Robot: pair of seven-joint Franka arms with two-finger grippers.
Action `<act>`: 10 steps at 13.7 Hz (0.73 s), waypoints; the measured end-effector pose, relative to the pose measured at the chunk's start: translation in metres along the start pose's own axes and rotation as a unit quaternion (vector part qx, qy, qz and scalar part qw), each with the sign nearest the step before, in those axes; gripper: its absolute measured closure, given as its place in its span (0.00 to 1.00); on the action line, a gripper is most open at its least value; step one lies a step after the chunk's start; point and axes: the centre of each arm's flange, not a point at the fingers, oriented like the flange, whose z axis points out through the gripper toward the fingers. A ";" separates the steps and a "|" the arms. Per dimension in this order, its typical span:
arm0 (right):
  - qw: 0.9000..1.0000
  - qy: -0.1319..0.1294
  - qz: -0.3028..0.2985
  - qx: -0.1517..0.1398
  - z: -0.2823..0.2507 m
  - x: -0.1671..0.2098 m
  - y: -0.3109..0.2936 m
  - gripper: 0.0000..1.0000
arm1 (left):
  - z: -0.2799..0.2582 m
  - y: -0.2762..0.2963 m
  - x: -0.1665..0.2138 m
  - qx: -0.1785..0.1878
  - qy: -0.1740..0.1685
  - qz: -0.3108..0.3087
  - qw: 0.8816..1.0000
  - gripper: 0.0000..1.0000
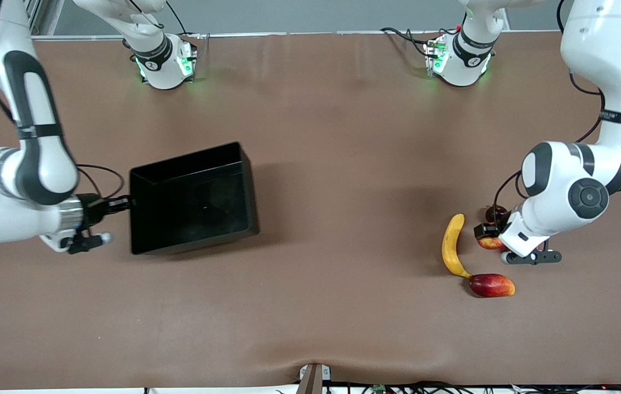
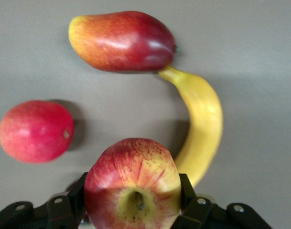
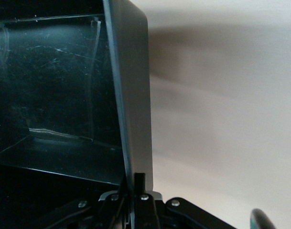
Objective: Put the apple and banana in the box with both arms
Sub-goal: 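Lift the apple with the left gripper while the right gripper slides the box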
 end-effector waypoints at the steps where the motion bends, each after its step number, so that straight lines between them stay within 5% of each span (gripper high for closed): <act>1: 1.000 -0.004 0.006 -0.003 0.008 0.005 -0.021 0.94 | -0.012 0.015 -0.006 -0.002 -0.003 -0.004 1.000 0.24; 4: 0.999 -0.004 0.029 -0.023 0.033 0.021 -0.088 0.94 | -0.043 0.062 -0.025 -0.006 -0.010 -0.016 1.000 0.24; 10: 0.994 0.047 0.079 -0.065 0.099 0.035 -0.240 0.94 | -0.062 0.167 -0.068 -0.019 -0.018 -0.058 0.998 0.24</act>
